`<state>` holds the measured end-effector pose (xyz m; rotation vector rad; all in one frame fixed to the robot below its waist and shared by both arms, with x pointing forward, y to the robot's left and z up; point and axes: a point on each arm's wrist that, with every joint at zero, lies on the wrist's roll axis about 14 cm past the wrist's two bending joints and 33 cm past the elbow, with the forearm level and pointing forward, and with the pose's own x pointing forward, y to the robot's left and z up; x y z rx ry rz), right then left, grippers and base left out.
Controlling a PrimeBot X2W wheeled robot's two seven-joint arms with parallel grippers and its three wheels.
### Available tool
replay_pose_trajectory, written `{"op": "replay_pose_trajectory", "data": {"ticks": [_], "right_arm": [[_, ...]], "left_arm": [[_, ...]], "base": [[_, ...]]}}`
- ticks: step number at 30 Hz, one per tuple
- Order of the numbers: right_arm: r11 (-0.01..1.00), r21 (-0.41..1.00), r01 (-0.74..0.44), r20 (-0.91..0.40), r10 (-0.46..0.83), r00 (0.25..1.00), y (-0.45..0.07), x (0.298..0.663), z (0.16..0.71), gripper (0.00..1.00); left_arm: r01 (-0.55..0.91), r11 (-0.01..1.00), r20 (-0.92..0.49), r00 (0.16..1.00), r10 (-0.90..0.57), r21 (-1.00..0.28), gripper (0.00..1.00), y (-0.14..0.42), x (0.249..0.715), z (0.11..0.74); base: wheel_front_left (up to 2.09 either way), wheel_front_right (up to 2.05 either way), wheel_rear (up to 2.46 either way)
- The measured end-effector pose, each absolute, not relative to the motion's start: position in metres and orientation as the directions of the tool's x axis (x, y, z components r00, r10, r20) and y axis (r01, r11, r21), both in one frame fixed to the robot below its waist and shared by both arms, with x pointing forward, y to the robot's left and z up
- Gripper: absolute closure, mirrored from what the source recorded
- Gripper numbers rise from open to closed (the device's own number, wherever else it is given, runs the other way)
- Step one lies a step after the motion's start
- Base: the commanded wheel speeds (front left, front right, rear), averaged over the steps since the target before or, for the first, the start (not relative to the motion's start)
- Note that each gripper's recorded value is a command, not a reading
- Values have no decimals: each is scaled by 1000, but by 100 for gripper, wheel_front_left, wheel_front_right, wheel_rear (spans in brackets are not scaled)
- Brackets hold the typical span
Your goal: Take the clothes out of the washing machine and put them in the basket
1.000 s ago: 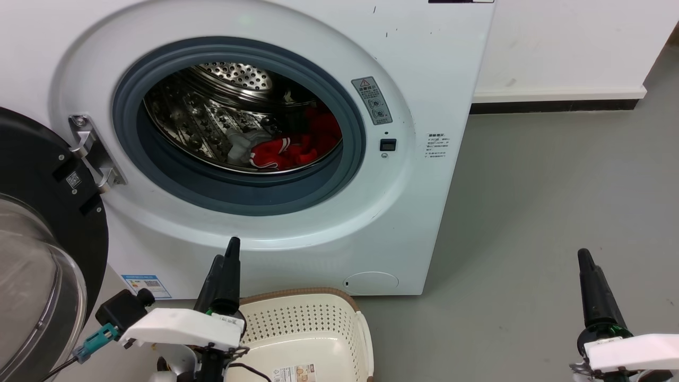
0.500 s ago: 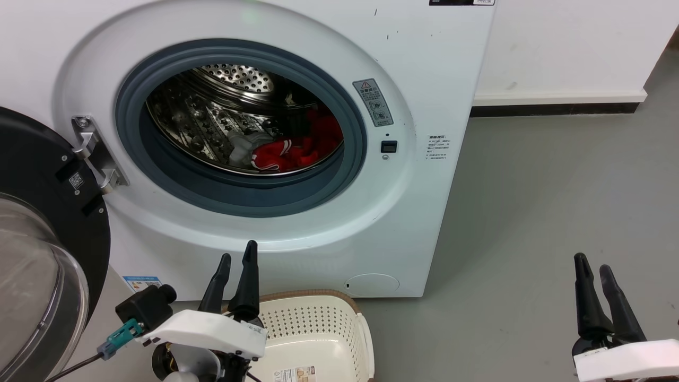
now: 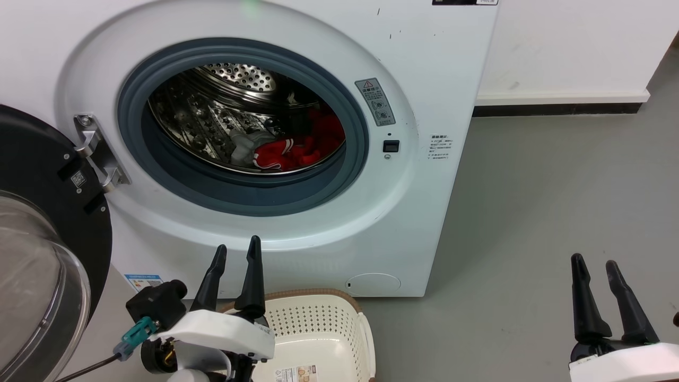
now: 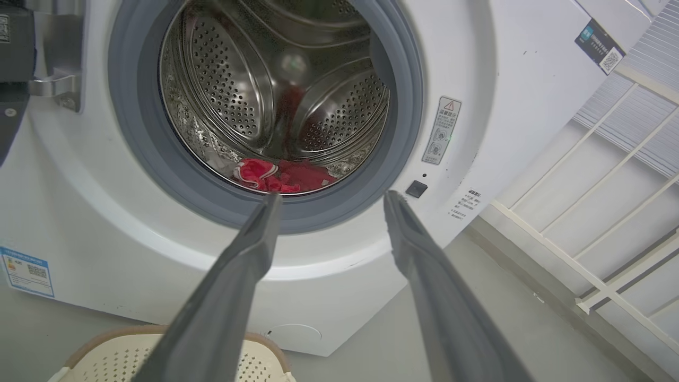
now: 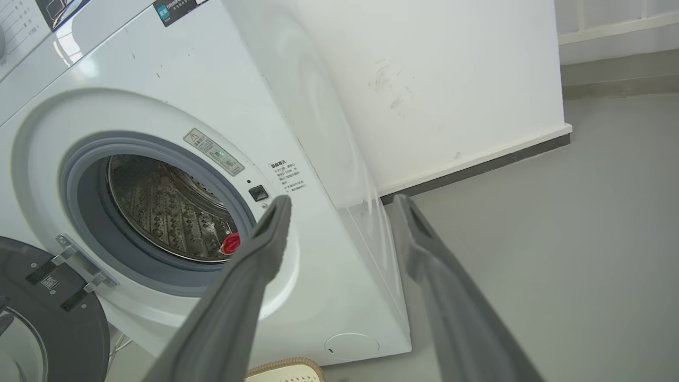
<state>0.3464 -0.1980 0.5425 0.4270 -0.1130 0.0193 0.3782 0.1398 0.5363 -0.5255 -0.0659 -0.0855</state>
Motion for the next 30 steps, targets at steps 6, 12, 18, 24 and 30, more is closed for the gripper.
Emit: {"op": "replay_pose_trajectory", "data": {"ticks": [6, 12, 18, 24, 30], "right_arm": [[941, 336, -41, 113, 3, 994, -198, 345, 545, 0], [962, 272, -38, 114, 7, 993, -198, 342, 547, 0], [976, 213, -35, 111, 11, 994, -198, 340, 547, 0], [987, 158, -32, 108, 15, 994, -198, 338, 547, 0], [994, 107, -30, 103, 19, 994, -197, 337, 548, 0]], "left_arm": [[95, 900, 101, 993, -58, -425, 0, 141, 376, 539], [104, 927, 120, 991, -64, -359, 0, 138, 374, 542], [117, 947, 136, 988, -79, -298, 0, 133, 373, 544], [128, 963, 152, 984, -93, -239, 0, 129, 371, 546], [134, 973, 165, 981, -104, -187, 0, 125, 370, 547]], "base": [[0, 0, 0], [0, 0, 0], [0, 0, 0], [0, 0, 0], [0, 0, 0]]}}
